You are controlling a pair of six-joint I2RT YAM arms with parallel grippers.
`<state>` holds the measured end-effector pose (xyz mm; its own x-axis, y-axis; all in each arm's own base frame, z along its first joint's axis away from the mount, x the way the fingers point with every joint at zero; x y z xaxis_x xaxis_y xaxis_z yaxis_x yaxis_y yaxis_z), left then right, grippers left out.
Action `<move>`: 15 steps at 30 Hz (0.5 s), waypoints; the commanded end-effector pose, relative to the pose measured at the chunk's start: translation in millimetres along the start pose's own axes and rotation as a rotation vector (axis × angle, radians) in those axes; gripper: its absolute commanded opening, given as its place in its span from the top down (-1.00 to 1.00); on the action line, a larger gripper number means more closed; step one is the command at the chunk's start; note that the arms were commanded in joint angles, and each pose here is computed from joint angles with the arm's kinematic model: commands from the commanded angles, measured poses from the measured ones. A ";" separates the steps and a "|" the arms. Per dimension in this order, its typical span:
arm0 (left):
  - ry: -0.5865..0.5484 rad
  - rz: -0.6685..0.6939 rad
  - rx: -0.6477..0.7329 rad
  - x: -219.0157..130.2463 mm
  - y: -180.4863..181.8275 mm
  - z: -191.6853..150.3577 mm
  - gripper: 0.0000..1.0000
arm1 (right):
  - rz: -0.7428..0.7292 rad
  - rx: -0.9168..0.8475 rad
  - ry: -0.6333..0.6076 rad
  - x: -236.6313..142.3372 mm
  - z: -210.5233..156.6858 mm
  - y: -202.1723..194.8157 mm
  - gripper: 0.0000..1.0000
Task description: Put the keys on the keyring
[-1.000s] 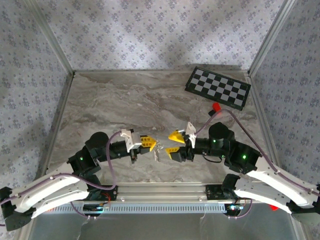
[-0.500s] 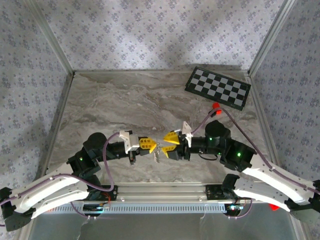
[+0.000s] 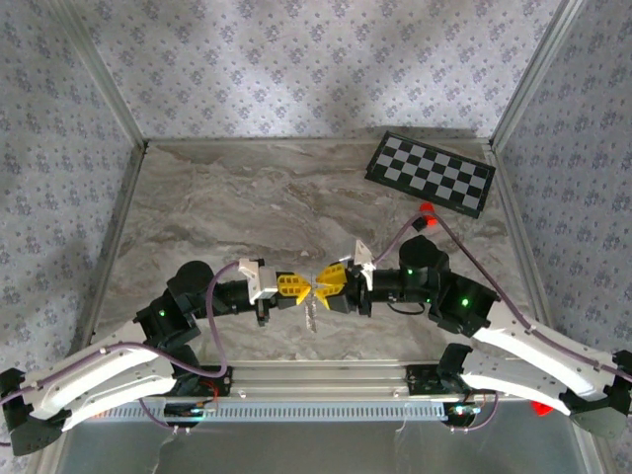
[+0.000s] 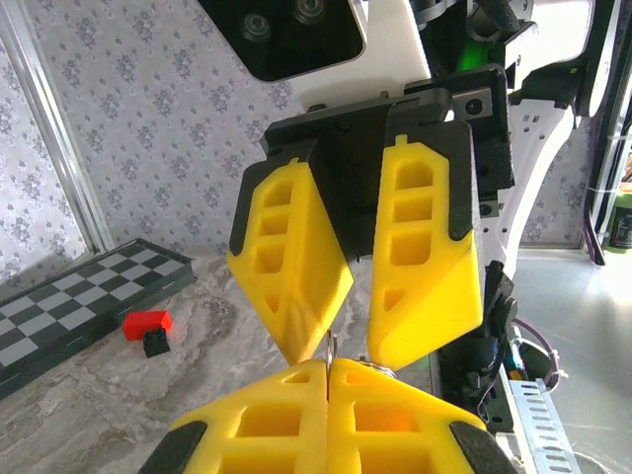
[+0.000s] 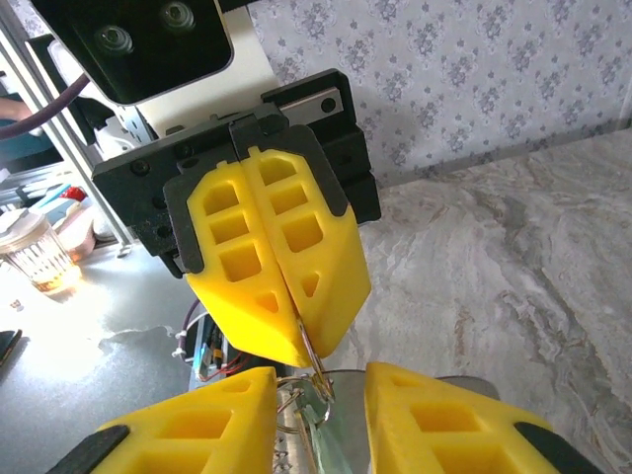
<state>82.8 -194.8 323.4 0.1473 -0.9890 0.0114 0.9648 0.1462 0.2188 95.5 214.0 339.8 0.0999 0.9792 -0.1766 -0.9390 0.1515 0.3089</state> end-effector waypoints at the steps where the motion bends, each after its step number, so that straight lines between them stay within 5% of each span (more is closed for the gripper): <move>1: -0.066 -0.014 0.019 -2.7 0.5 18.0 1.00 | 0.022 -0.011 -0.014 -1.9 5.0 2.8 0.48; 9: -0.060 -0.025 0.015 -1.7 0.2 18.2 1.00 | 0.027 -0.015 0.003 -0.3 2.7 2.8 0.79; 15: -0.061 -0.032 0.011 -1.2 0.0 18.7 1.00 | 0.034 -0.018 0.013 -0.5 1.5 3.6 0.79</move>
<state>81.7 -195.1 321.9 0.1326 -0.9912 0.0020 0.9689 0.1301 0.2107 94.6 214.2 338.1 0.0870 0.9788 -0.1855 -0.9417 0.1416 0.3051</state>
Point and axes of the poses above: each hand's point on the last joint's axis, 136 mm out from that joint toward the fingers, its own x axis out along the fingers, its own y axis along the line the jaws close on, z = x × y, the point moved 9 cm from there along -x, back along the fingers, and after that the axes turned 9 degrees about x, right-handed, at the moved point
